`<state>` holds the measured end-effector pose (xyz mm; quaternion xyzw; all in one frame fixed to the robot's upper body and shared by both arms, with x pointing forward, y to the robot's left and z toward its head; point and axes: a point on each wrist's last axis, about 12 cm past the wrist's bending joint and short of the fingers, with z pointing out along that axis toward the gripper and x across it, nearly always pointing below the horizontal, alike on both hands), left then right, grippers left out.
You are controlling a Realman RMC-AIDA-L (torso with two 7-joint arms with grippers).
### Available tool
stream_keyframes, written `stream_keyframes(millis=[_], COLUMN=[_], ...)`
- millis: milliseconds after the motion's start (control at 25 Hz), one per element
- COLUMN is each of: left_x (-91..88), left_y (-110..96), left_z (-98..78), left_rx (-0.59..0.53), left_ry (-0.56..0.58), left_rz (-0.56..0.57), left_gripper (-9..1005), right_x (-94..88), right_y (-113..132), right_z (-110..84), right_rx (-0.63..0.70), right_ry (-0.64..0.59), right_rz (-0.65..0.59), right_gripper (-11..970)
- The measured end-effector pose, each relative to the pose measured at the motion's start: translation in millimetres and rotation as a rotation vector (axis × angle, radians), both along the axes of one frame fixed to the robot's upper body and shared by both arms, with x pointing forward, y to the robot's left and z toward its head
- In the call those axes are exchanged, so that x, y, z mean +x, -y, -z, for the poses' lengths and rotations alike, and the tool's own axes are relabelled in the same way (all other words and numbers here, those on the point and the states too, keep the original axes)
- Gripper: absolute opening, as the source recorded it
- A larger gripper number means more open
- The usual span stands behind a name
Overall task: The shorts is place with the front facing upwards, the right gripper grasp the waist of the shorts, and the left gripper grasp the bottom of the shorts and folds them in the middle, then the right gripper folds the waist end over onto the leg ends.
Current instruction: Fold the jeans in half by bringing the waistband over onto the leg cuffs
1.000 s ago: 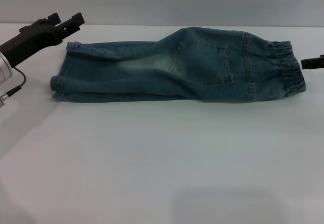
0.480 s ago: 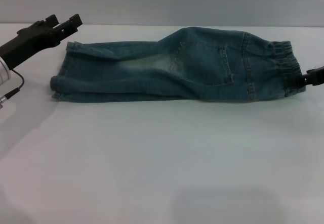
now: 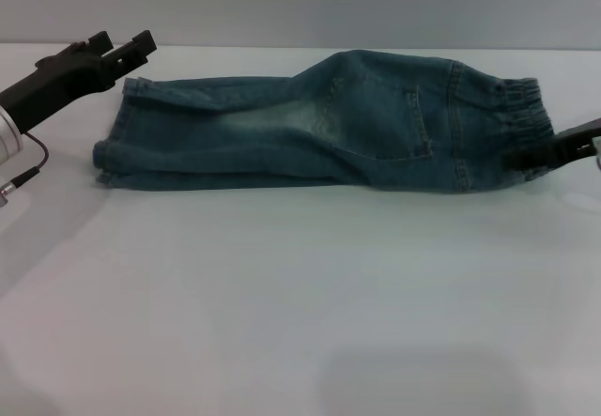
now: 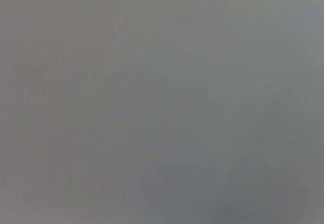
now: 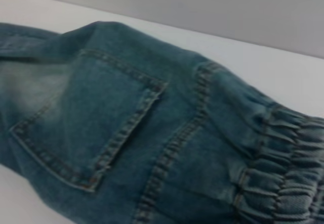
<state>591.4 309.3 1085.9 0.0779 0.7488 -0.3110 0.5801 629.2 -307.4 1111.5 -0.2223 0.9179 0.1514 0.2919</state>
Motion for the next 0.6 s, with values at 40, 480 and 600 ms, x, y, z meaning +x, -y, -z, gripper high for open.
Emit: stream_keyframes(millis=[40,480,600], left_x=[-0.1,-4.6,-5.4], left_y=[0.1,-4.0,-4.8], left_z=[0.2,4.1,4.9], left_rx=[0.000,0.003,0.004], left_ry=[0.000,-0.008,-0.010], left_rz=[0.000,-0.011,-0.014], left_gripper=[811,810,810], right_x=[0.8,5.0,6.2], right_y=[-5.0,-17.3,-17.9], right_z=[0.0,-9.5,-10.5], right_rx=[0.002,0.018,0.015], right_ry=[0.001,0.049,0.062], right_rz=[-0.012,-0.028,-0.022], right_gripper=[669,665,664])
